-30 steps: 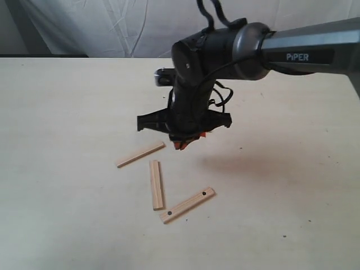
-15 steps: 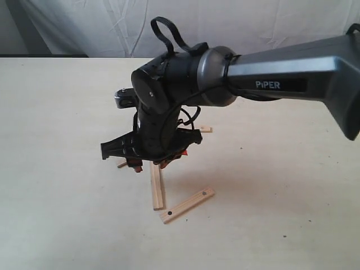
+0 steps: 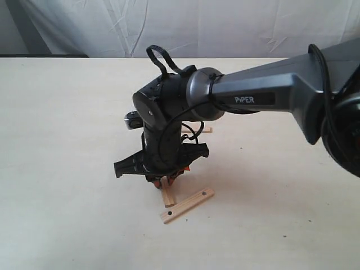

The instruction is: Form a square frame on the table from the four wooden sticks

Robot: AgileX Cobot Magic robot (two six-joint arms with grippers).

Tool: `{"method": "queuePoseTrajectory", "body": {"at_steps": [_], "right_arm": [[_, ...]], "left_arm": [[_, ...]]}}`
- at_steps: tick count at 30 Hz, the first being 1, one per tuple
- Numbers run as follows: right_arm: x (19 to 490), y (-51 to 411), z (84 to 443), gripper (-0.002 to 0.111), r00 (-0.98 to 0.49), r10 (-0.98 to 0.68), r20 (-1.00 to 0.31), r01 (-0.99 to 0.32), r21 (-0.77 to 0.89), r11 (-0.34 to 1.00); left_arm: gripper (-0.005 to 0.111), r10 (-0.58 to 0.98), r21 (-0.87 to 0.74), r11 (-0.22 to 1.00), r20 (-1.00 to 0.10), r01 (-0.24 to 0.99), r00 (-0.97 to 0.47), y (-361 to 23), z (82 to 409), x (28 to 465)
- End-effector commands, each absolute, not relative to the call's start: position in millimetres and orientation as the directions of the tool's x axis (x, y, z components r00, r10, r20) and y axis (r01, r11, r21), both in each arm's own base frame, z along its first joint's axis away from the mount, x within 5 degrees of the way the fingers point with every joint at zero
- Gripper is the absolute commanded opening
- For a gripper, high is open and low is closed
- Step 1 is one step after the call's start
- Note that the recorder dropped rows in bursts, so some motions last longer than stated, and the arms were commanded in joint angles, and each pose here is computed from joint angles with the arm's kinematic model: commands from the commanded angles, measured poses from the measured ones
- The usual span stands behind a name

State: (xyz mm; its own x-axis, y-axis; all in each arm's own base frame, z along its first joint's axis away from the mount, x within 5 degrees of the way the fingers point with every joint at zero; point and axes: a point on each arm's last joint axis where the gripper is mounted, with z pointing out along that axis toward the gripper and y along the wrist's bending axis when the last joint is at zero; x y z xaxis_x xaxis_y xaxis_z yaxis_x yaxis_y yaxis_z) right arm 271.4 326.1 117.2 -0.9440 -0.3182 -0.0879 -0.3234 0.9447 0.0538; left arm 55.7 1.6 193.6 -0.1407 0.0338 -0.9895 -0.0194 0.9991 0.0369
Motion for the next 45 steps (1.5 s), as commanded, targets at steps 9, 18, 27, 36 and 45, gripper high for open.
{"method": "queuePoseTrajectory", "body": {"at_steps": [9, 18, 27, 36, 45], "right_arm": [[329, 264, 178, 0.001, -0.969, -0.114, -0.221, -0.146, 0.134, 0.980], [348, 253, 155, 0.001, -0.962, -0.085, -0.261, -0.110, 0.084, 0.990], [345, 255, 154, 0.001, -0.966, -0.091, -0.243, -0.113, 0.080, 0.990], [330, 274, 154, 0.001, -0.958, -0.146, -0.245, -0.171, 0.081, 0.982], [329, 268, 162, 0.001, -0.955, -0.184, -0.232, -0.201, 0.052, 0.978]], "left_arm": [[0.000, 0.035, 0.038, 0.999, -0.991, -0.020, -0.129, 2, 194, 56], [0.000, 0.035, 0.038, 0.999, -0.991, -0.020, -0.129, 2, 194, 56], [0.000, 0.035, 0.038, 0.999, -0.991, -0.020, -0.129, 2, 194, 56], [0.000, 0.035, 0.038, 0.999, -0.991, -0.020, -0.129, 2, 194, 56], [0.000, -0.064, -0.067, 0.998, -0.984, -0.013, 0.168, 2, 220, 55]]}}
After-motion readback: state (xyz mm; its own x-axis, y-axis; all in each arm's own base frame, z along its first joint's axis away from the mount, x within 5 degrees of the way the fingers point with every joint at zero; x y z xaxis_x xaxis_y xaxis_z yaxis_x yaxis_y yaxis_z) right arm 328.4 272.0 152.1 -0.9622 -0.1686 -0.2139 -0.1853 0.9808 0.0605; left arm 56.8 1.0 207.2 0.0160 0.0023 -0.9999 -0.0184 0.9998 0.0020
